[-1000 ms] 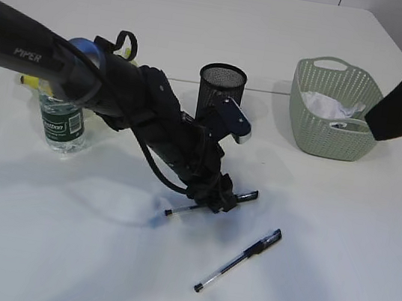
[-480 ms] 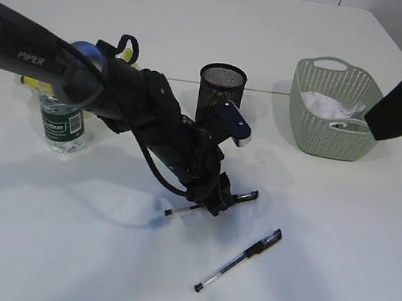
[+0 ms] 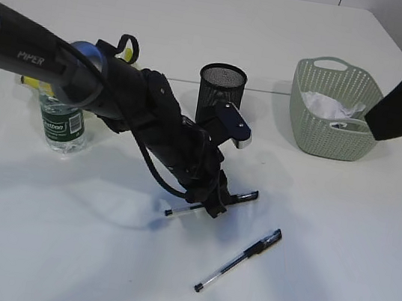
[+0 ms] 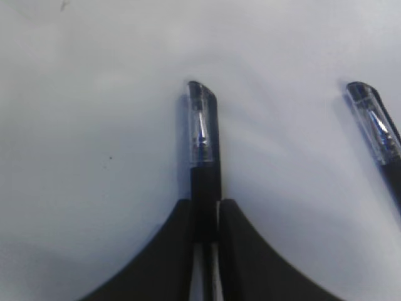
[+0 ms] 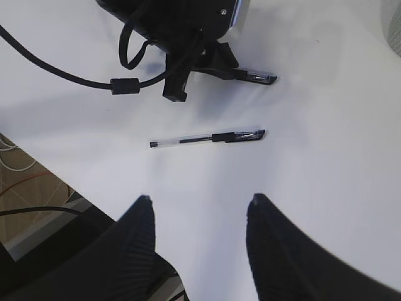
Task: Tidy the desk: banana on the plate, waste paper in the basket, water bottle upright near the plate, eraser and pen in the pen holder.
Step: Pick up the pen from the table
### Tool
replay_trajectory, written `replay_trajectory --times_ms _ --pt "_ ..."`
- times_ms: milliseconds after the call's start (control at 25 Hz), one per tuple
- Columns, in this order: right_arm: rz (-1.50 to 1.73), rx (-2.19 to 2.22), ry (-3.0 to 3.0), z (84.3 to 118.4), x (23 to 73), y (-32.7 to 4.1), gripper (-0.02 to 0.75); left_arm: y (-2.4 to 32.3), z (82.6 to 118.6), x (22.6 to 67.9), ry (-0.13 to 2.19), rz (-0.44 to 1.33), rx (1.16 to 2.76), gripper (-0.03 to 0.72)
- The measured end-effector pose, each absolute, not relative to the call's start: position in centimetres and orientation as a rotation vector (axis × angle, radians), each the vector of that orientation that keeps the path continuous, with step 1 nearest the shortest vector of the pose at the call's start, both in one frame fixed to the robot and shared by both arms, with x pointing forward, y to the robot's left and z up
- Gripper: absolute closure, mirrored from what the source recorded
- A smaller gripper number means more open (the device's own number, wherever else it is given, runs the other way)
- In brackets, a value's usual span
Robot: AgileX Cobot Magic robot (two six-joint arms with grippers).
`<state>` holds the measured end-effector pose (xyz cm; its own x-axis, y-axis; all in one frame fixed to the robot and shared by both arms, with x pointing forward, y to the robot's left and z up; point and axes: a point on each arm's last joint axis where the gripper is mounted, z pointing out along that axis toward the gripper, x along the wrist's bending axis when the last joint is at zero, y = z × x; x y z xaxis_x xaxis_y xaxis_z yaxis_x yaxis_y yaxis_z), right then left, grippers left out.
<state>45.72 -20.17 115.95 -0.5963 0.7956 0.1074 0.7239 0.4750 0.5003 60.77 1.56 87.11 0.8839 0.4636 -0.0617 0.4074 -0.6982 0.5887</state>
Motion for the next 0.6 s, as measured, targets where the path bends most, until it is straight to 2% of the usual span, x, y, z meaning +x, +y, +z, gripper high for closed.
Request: replay_trajectory --times_ms 200,600 --pt "0.770 1.335 2.575 115.95 45.72 -20.17 0.381 1.56 87.11 60.77 0.625 0.120 2.433 0.649" --pt "0.770 1.335 2.575 115.95 45.72 -20.17 0.381 1.56 87.59 60.77 0.610 0.130 2.431 0.659"
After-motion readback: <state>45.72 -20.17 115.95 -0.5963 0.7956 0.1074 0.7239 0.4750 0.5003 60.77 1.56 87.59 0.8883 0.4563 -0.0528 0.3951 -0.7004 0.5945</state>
